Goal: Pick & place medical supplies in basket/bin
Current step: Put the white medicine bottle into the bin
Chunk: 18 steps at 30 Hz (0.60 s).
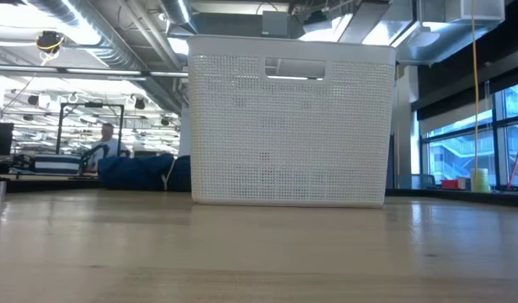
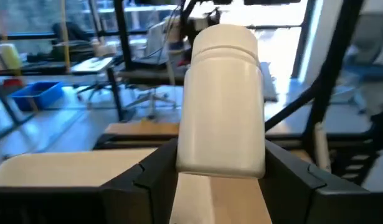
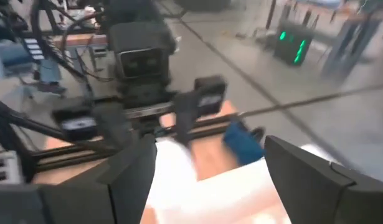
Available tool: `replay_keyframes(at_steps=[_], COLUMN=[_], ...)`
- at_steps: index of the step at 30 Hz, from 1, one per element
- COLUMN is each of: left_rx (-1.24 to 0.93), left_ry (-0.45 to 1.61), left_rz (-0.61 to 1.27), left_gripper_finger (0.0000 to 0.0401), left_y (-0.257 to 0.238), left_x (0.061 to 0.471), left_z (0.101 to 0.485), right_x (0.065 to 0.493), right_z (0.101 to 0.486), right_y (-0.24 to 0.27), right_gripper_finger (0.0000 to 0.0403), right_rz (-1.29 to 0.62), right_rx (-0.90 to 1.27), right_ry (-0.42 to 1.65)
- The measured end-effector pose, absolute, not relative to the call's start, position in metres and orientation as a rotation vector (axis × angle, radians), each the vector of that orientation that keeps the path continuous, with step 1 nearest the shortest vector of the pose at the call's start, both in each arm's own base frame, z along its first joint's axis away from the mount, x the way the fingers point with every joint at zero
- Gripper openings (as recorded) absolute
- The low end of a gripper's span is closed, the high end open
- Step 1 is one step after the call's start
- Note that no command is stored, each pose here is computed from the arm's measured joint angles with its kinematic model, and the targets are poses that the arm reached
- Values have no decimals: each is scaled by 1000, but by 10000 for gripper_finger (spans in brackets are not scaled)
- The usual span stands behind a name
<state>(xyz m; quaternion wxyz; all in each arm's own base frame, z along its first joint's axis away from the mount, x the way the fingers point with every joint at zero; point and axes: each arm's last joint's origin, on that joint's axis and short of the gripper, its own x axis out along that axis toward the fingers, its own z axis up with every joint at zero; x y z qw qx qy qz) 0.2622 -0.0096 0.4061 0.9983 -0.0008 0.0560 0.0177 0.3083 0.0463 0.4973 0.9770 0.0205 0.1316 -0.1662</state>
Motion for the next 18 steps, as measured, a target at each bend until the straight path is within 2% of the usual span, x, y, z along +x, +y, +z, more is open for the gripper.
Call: replay_keyframes(at_steps=[8,18], left_rx=[187,289], left_ry=[188,176], left_rz=[176,229], left_gripper_finger=[184,184], left_y=[-10,-16], left_x=[261,260], left_z=[400,403], right_x=[317,324], right_z=[487,482], right_y=[34,22], right_gripper_finger=[294,294], right_rz=[-276,-278], right_rx=[329,447], right_ry=[284,299])
